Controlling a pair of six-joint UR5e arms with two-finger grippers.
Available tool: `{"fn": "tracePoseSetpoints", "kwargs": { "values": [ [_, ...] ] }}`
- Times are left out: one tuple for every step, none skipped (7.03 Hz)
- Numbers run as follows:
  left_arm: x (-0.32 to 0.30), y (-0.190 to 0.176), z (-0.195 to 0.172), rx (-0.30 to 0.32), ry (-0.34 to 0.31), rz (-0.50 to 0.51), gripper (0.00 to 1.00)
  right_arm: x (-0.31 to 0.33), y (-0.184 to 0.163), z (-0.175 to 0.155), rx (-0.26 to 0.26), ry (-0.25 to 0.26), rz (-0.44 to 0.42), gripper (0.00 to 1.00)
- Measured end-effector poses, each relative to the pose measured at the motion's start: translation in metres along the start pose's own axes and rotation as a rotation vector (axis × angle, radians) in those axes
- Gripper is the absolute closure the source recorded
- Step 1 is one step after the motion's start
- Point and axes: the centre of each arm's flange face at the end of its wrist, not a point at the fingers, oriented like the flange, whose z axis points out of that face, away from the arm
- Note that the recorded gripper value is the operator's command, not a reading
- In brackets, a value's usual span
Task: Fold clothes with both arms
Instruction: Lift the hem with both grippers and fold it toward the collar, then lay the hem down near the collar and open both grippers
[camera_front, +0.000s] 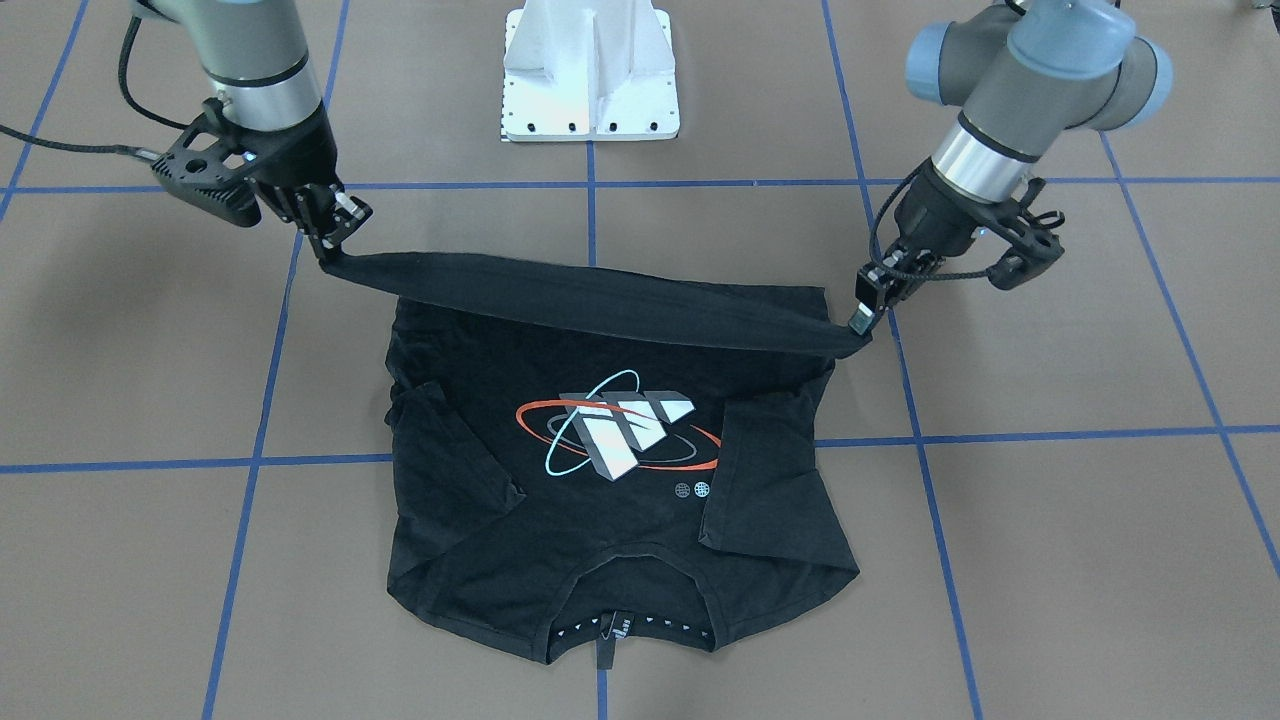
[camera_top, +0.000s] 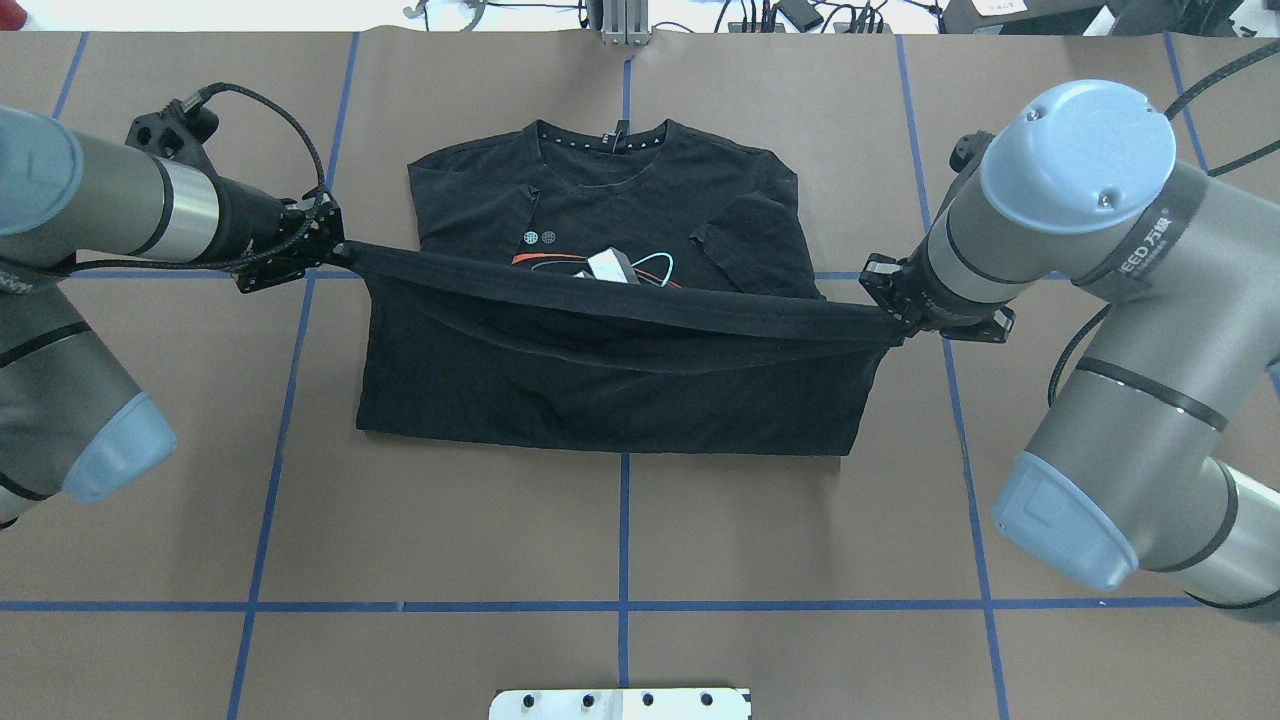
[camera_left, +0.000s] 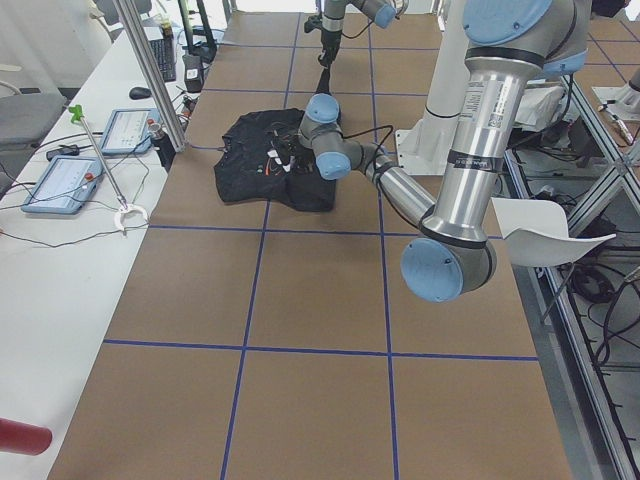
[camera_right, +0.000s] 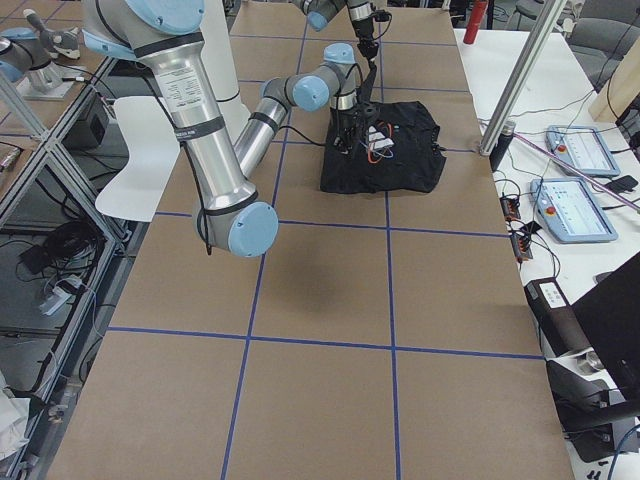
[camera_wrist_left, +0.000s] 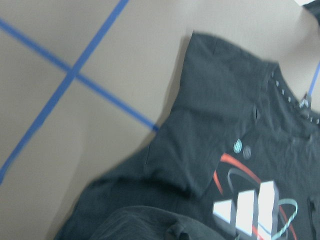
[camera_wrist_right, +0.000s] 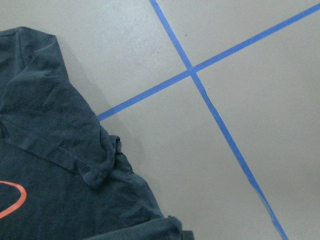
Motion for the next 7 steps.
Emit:
{"fn": "tracePoseSetpoints", "kwargs": {
  "values": [
    [0.002,-0.010,0.010,0.011,-0.011,0.003,1.00,-0.006,-0.012,0.010,0.009,0.020,-0.001,1.00],
    [0.006,-0.019,0.018,0.021,-0.014,0.003,1.00,-0.021,-0.026,0.021,0.017,0.041,-0.001,1.00],
    [0.011,-0.032,0.026,0.034,-0.005,0.004,1.00,-0.035,-0.043,0.032,0.027,0.063,-0.006,1.00],
    [0.017,-0.047,0.035,0.048,0.001,0.010,1.00,-0.046,-0.060,0.046,0.036,0.070,-0.015,1.00],
    [0.025,-0.060,0.042,0.062,0.001,0.015,1.00,-0.054,-0.076,0.065,0.046,0.051,-0.022,1.00],
    [0.032,-0.070,0.049,0.072,0.001,0.016,1.00,-0.062,-0.090,0.084,0.054,0.034,-0.024,1.00],
    [0.036,-0.080,0.060,0.077,0.007,0.017,1.00,-0.074,-0.101,0.098,0.059,0.029,-0.022,1.00]
  ]
}}
